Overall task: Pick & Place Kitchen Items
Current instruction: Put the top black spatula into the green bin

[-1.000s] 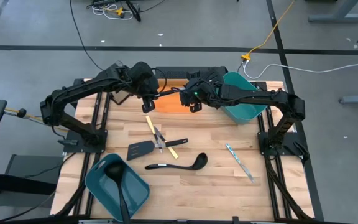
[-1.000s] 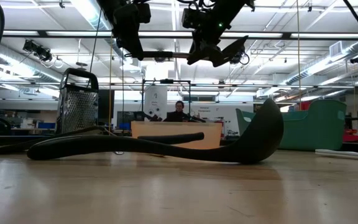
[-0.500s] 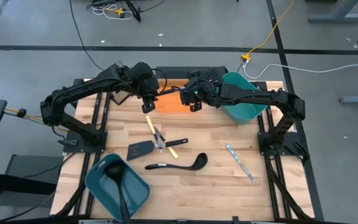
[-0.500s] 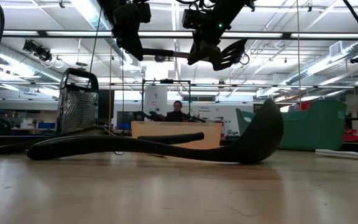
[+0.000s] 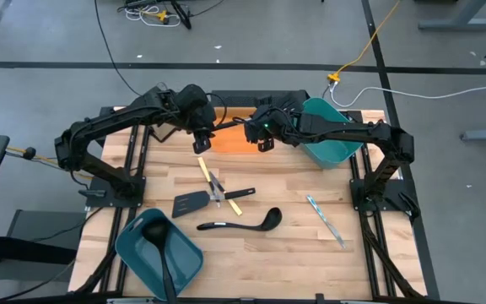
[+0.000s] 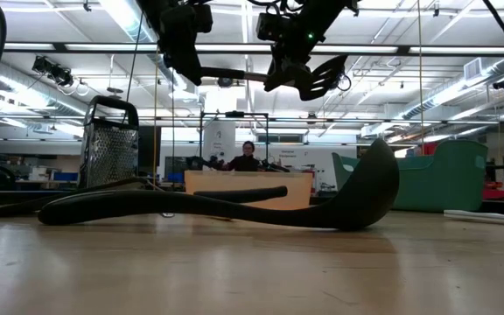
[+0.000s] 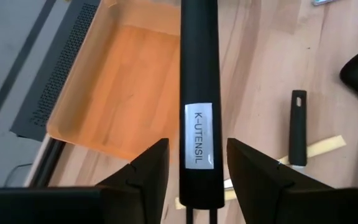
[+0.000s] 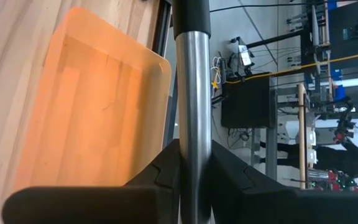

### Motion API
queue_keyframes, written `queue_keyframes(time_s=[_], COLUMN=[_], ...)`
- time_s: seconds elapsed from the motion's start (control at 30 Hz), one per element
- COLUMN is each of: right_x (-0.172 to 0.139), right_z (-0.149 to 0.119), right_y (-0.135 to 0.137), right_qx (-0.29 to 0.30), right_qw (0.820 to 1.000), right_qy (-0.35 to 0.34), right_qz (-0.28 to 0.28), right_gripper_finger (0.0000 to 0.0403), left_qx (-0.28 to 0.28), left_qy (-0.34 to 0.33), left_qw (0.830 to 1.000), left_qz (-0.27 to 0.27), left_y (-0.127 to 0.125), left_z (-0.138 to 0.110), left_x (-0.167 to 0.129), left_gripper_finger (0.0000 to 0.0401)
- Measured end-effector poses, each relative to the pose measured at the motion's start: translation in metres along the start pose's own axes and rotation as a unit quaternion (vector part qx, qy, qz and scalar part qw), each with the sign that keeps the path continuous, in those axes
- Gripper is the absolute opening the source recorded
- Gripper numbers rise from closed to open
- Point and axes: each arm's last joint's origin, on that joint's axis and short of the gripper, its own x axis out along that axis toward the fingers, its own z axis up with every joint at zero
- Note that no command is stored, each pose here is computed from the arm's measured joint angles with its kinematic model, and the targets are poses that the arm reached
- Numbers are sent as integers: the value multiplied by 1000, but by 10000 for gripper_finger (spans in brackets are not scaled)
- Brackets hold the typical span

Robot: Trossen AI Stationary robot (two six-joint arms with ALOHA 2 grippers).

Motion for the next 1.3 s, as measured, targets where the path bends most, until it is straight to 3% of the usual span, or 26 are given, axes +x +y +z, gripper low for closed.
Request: queue_keyframes(time_s=[0.53,1.3], right_x=[-3,-24], right_z=[4,-5], right_y=[5,-6], right_qx=[-9,38], right_qw=[1000,999], right_qy=[-1,12], right_qz=[6,-4], right_gripper_finger=[58,58], left_qx=[-10,-5], left_qy=[45,6], left_qw=[999,1000], left_qz=[-4,17], left_y=[2,4], left_z=[-13,2], left_x=[-10,-46], left_gripper_finger=[167,167])
